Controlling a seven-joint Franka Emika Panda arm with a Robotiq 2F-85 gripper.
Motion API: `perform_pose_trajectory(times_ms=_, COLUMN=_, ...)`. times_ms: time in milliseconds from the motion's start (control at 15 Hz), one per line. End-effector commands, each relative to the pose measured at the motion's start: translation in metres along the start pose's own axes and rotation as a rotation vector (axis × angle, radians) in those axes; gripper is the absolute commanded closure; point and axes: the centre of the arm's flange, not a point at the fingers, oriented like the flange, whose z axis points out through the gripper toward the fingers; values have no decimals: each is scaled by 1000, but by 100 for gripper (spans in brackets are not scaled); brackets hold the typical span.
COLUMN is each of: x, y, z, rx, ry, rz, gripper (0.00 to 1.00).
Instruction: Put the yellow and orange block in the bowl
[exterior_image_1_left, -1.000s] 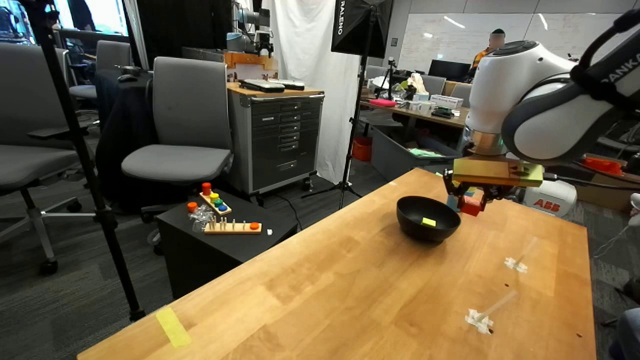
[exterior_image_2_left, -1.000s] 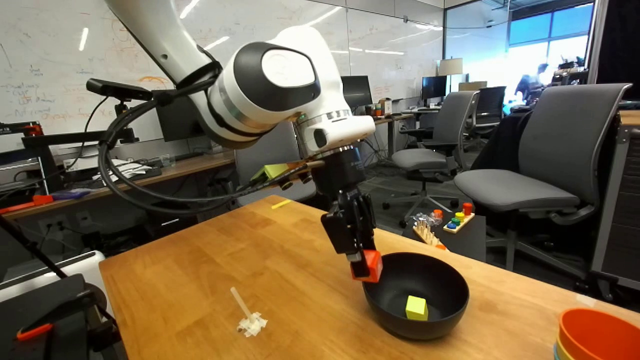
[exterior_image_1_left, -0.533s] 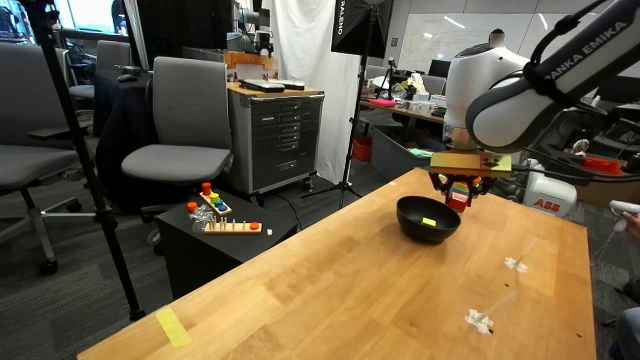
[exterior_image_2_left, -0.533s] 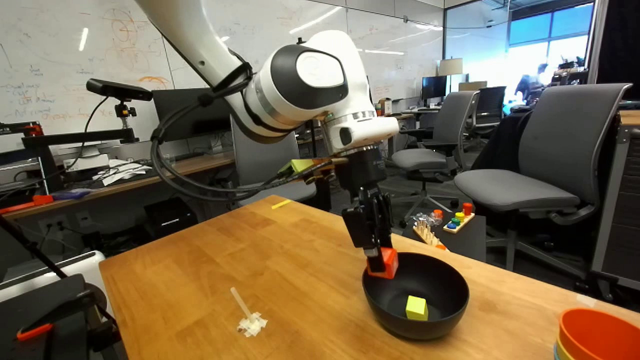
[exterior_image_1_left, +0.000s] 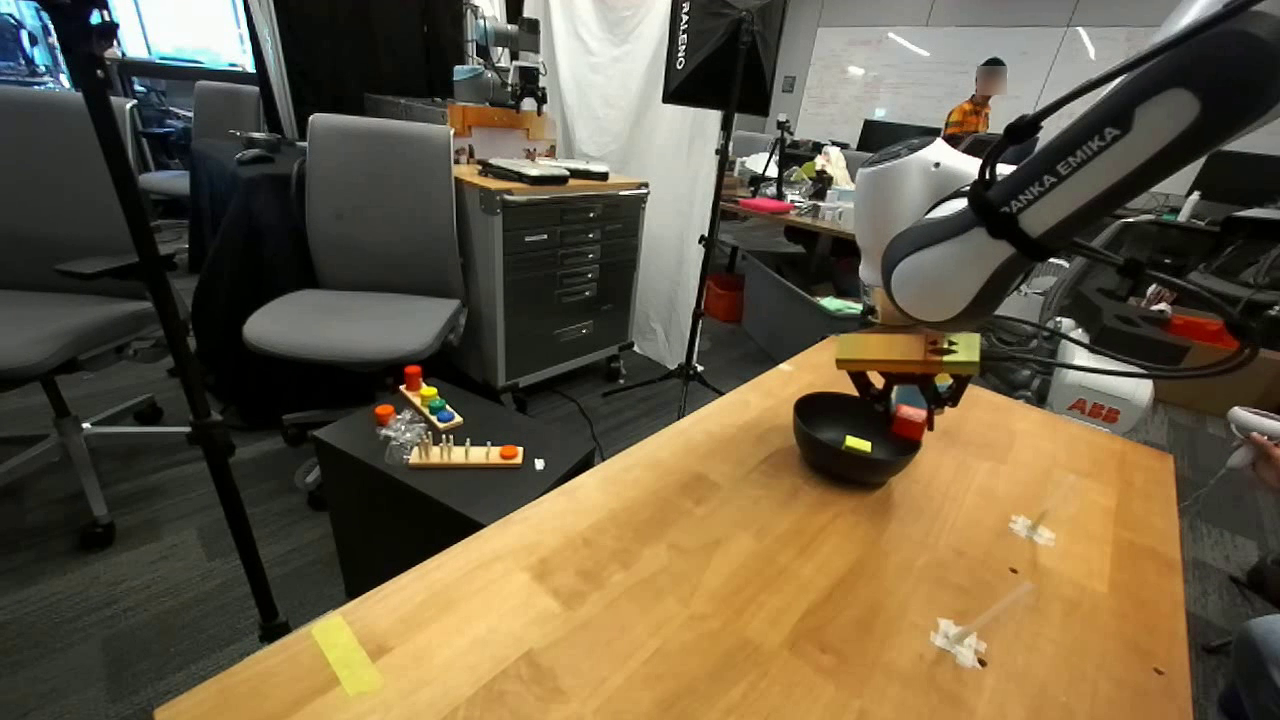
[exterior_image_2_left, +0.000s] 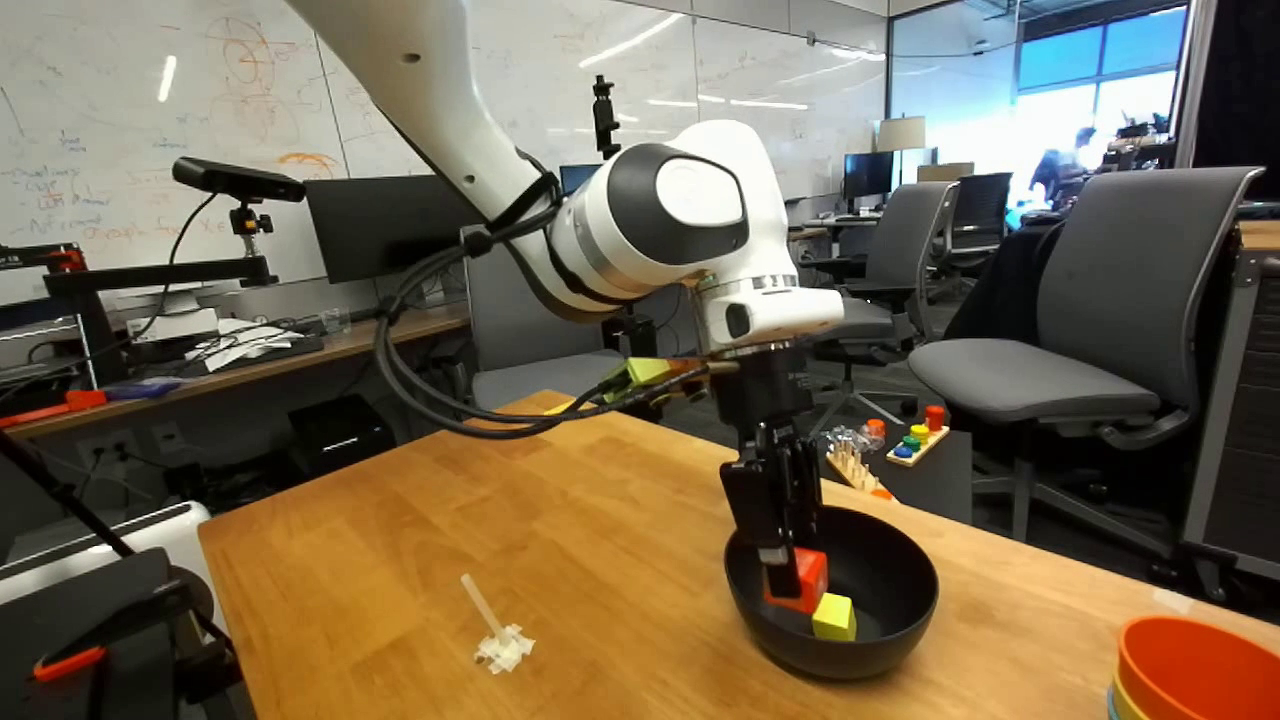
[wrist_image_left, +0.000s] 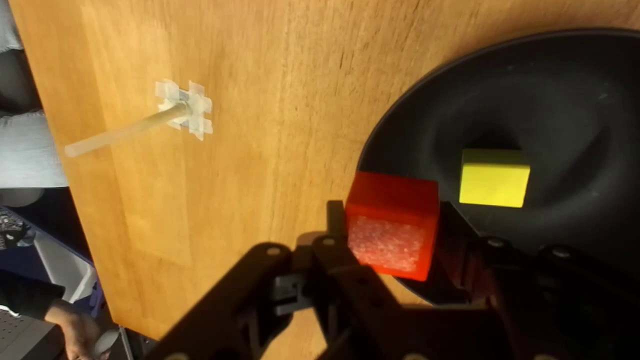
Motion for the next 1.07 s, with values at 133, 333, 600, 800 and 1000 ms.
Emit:
perform_pose_trajectory(times_ms=133, x=5, y=-20, z=-9, rx=37, ry=15, rz=109, gripper=78)
perform_pose_trajectory(times_ms=333, x=-1, y=-22, z=-15, rx=68, ry=25, rz=143, gripper=78)
perform_pose_trajectory(times_ms=600, x=-14, y=-29, z=-14, rx=80, ry=42, rz=172, gripper=78)
perform_pose_trajectory(times_ms=800, x=-29, y=-36, z=-1, rx=58, ry=43, rz=178, gripper=78)
perform_pose_trajectory(times_ms=1000, x=-43, y=-40, z=16, rx=26, ry=46, rz=173, gripper=78)
